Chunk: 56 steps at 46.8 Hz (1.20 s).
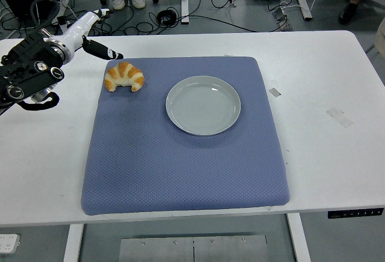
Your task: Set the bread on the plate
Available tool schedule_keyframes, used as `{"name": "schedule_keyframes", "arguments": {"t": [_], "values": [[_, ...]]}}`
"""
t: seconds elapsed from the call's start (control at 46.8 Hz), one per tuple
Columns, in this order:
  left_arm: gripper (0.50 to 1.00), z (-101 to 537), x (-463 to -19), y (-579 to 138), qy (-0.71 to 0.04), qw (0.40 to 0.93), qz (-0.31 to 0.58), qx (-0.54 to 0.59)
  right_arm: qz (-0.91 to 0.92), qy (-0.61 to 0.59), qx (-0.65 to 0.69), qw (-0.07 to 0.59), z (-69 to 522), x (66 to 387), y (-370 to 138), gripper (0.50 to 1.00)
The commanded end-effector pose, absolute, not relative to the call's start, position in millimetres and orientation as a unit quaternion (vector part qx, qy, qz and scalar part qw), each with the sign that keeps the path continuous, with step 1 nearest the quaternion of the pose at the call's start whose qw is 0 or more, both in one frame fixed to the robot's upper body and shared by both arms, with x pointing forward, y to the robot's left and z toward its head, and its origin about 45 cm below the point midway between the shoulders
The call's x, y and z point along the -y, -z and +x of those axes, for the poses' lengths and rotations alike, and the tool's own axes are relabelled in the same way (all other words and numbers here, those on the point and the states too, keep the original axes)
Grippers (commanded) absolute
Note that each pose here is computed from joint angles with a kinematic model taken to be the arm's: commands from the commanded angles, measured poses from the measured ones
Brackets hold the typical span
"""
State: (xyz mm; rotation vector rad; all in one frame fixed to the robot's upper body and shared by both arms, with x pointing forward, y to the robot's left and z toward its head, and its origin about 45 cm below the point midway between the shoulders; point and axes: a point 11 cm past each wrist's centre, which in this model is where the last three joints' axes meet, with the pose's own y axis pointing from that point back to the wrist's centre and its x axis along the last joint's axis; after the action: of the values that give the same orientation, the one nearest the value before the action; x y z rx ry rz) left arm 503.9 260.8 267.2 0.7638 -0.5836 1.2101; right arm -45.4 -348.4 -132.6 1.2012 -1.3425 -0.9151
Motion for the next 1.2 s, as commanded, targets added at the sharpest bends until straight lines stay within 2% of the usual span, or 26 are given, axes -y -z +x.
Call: {"name": "schedule_keyframes", "arguments": {"t": [0.0, 0.427, 1.175], "values": [[0.978, 500.8, -260.5, -261.0, -0.543, 0.710, 0.354, 0.276, 0.504, 0.384, 0.563, 0.532, -45.3, 348.4, 132.6, 1.000], [0.977, 489.1, -247.4, -249.6, -0.516, 0.721, 0.372, 0.275, 0.504, 0.384, 0.563, 0.532, -45.3, 348.4, 132.6, 1.000], [0.975, 480.7, -255.9, -231.1, -0.478, 0.711, 0.423, 0.296, 0.504, 0.384, 0.563, 0.532, -45.3, 348.4, 132.6, 1.000]]}}
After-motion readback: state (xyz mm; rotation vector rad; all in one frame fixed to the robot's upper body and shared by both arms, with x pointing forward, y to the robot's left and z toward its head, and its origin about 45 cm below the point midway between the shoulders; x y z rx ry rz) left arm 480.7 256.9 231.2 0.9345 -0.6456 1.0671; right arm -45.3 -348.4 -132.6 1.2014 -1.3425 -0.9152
